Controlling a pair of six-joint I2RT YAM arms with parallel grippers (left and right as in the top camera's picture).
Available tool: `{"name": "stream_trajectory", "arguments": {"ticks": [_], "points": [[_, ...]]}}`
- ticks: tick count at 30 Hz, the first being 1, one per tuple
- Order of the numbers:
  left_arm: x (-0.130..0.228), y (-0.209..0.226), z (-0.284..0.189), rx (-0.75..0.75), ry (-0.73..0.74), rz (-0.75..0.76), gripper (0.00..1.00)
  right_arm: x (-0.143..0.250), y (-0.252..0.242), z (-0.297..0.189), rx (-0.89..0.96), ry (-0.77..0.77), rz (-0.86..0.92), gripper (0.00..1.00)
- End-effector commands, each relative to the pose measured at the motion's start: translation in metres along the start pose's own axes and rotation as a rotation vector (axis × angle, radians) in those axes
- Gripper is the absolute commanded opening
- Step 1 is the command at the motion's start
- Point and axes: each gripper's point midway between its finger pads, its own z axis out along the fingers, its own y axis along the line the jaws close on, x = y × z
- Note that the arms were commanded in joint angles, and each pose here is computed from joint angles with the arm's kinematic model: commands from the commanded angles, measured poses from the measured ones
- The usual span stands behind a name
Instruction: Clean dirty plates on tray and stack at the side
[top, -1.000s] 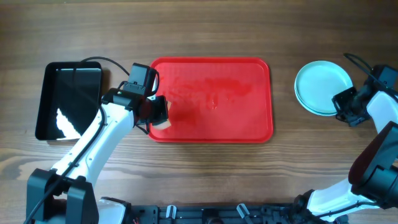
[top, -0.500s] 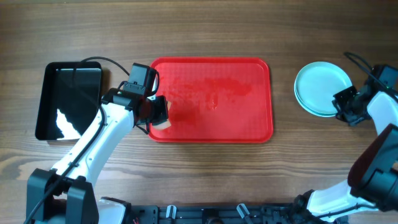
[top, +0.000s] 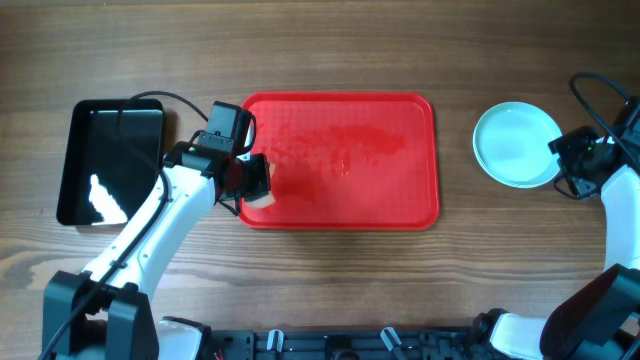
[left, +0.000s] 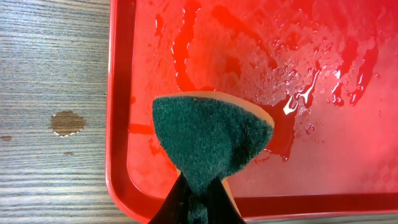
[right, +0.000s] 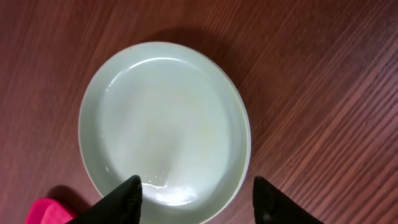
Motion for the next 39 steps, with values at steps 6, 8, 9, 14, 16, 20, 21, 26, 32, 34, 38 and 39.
{"name": "stream_trajectory", "arguments": {"ticks": [6, 8, 9, 14, 16, 20, 21, 26, 32, 34, 38, 39], "points": [[0.003, -0.001, 0.004, 0.013, 0.017, -0.012, 0.04, 0.010, 0.016, -0.004, -0.094, 0.056, -0.018, 0.57], [0.000, -0.003, 0.004, 0.020, 0.004, -0.010, 0.04, 0.025, 0.038, -0.009, -0.230, 0.142, -0.060, 0.59], [-0.001, -0.004, 0.004, 0.027, 0.001, -0.009, 0.04, 0.029, 0.044, -0.011, -0.266, 0.165, -0.061, 0.59], [-0.016, -0.013, -0.001, 0.065, -0.064, 0.000, 0.04, 0.056, 0.078, -0.030, -0.474, 0.313, -0.068, 0.69], [-0.025, -0.016, -0.004, 0.076, -0.104, 0.021, 0.04, 0.065, 0.084, -0.033, -0.499, 0.351, -0.064, 0.82], [-0.037, -0.017, 0.001, 0.068, -0.151, 0.111, 0.04, 0.074, 0.088, -0.034, -0.491, 0.379, -0.061, 1.00], [-0.038, -0.013, 0.001, 0.046, -0.153, 0.125, 0.04, 0.075, 0.089, -0.034, -0.492, 0.381, -0.065, 1.00], [-0.055, 0.036, -0.014, -0.177, -0.241, 0.069, 0.04, 0.074, 0.082, -0.030, -0.447, 0.363, -0.067, 1.00], [-0.084, 0.087, -0.060, -0.216, -0.403, -0.126, 0.04, 0.075, 0.067, -0.023, -0.358, 0.352, -0.056, 1.00], [-0.093, 0.110, -0.069, -0.237, -0.445, -0.192, 0.04, 0.074, 0.062, -0.021, -0.325, 0.341, -0.055, 1.00], [-0.102, 0.163, -0.075, -0.293, -0.481, -0.331, 0.04, 0.076, 0.041, -0.016, -0.212, 0.333, -0.046, 1.00], [-0.105, 0.174, -0.075, -0.301, -0.493, -0.366, 0.04, 0.075, 0.038, -0.015, -0.194, 0.328, -0.046, 1.00]]}}
